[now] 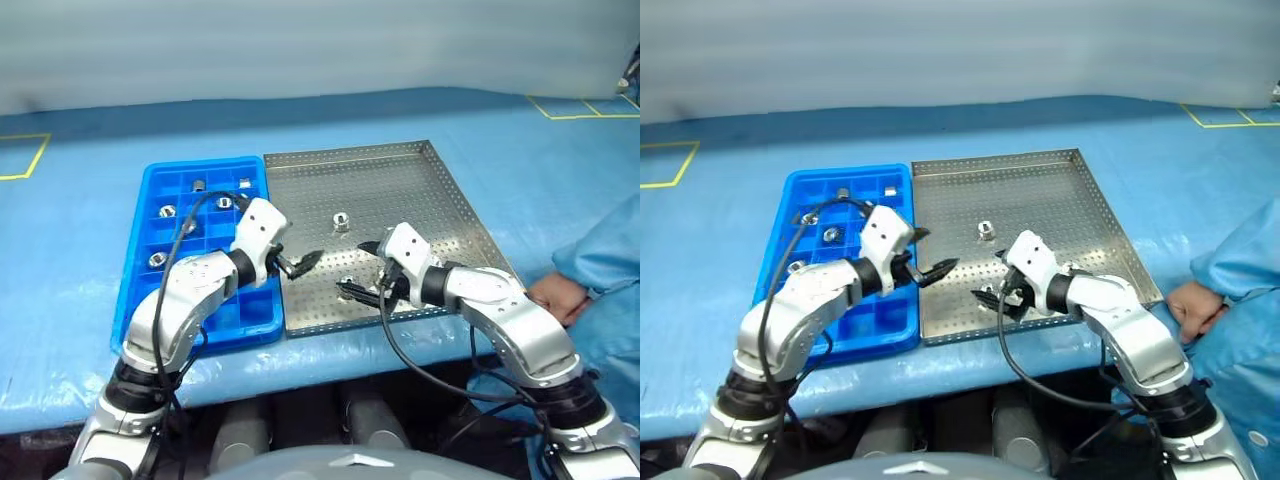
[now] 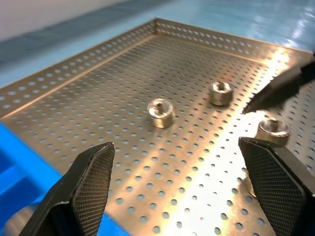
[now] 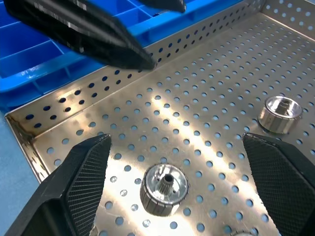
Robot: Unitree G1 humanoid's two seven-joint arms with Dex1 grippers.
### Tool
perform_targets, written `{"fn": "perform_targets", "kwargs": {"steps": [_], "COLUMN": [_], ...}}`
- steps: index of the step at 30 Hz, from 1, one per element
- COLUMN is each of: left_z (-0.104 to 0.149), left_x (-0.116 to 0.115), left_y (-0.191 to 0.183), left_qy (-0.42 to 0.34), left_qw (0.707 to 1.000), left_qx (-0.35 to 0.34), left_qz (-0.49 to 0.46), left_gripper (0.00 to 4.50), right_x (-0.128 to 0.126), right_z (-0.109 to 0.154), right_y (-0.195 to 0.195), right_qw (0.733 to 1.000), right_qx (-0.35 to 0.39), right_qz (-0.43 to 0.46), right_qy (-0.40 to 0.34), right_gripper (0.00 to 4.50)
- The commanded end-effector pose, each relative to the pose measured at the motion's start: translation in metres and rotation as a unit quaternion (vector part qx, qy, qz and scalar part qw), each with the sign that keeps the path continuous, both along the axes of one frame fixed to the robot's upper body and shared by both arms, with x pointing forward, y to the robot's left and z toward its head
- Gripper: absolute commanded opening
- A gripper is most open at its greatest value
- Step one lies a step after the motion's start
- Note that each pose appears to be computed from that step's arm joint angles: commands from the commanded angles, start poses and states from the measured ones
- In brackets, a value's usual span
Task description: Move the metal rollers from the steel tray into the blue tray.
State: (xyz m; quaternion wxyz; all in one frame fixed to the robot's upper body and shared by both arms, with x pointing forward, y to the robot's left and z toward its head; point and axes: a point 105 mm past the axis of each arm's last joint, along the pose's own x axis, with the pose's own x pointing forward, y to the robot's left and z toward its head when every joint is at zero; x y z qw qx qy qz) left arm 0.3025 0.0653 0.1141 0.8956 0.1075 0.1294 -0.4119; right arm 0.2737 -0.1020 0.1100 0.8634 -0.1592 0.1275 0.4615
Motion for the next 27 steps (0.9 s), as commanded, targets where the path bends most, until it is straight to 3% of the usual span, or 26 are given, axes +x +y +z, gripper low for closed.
{"fn": "perform_targets", "kwargs": {"steps": [1,11,18,21,24,26,27], "left_z": [-0.005,-0.033,-0.065,-0.069,-0.064,-0.059,-0.058], "left_x": [0.006,0.001,0.005,0.006,0.002,0.001,0.001], "left_y": [-0.006,-0.026,-0.022,-0.020,-0.023,-0.025,-0.024], "left_qy": [-0.003,0.048,0.080,0.083,0.080,0.077,0.075], "left_qw": [1.000,0.996,0.992,0.992,0.993,0.993,0.994], "left_qx": [0.018,0.027,0.082,0.084,0.065,0.049,0.042], "left_qz": [-0.025,-0.077,-0.061,-0.052,-0.064,-0.069,-0.065], "left_gripper": [4.36,4.36,4.36,3.73,2.78,2.78,2.54], "right_x": [-0.006,-0.011,-0.010,-0.010,-0.009,-0.009,-0.008], "right_z": [0.011,0.008,0.009,0.009,0.008,0.006,0.005], "right_y": [-0.003,-0.002,0.000,0.000,0.002,0.003,0.005], "right_qw": [1.000,0.999,0.999,0.999,0.999,0.999,0.999], "right_qx": [0.010,0.021,0.026,0.027,0.029,0.031,0.031], "right_qz": [-0.003,-0.028,-0.033,-0.035,-0.034,-0.031,-0.029], "right_qy": [-0.016,-0.017,-0.023,-0.024,-0.023,-0.019,-0.017], "right_gripper": [4.50,4.50,4.50,4.50,4.50,4.50,4.50]}}
